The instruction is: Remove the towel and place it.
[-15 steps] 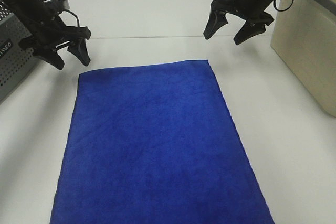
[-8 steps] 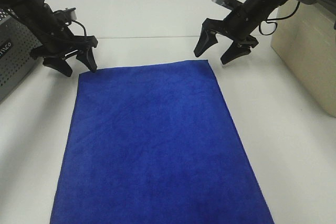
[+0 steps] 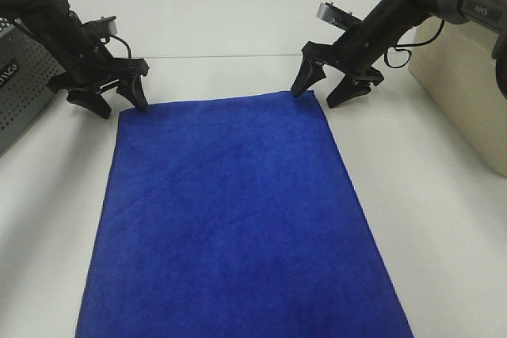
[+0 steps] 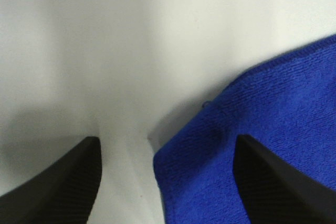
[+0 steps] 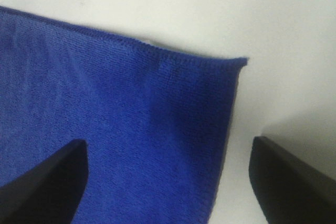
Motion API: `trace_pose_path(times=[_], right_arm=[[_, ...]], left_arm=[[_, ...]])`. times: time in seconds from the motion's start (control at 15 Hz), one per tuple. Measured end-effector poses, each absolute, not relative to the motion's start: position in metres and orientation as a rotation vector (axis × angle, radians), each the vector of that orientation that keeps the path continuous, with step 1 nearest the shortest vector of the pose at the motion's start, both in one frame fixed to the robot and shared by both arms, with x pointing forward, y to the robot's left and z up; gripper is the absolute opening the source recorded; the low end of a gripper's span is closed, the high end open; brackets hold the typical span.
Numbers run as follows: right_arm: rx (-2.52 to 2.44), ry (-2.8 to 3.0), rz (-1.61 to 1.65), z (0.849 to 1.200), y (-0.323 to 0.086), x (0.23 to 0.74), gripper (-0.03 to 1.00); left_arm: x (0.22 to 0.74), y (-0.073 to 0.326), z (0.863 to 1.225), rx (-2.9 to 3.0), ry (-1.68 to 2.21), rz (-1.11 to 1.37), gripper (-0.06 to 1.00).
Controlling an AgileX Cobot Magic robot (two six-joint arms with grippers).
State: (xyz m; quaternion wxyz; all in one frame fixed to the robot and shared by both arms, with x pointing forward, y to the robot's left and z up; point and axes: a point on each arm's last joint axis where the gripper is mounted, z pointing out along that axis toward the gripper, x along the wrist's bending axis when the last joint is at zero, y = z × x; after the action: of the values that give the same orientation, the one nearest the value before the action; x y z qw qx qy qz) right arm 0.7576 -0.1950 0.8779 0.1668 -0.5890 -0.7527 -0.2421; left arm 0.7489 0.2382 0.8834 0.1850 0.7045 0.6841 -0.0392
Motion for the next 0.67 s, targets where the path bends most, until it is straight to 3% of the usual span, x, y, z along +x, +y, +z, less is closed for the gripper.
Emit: trace_pose_path(times=[0.67], right_arm=[[-1.685, -2.138, -0.709, 0.8778, -0.1945, 0.7590, 0.82]], left_arm=[[0.7458, 0.2347, 0.8791, 2.007, 1.912, -0.198, 0.67]])
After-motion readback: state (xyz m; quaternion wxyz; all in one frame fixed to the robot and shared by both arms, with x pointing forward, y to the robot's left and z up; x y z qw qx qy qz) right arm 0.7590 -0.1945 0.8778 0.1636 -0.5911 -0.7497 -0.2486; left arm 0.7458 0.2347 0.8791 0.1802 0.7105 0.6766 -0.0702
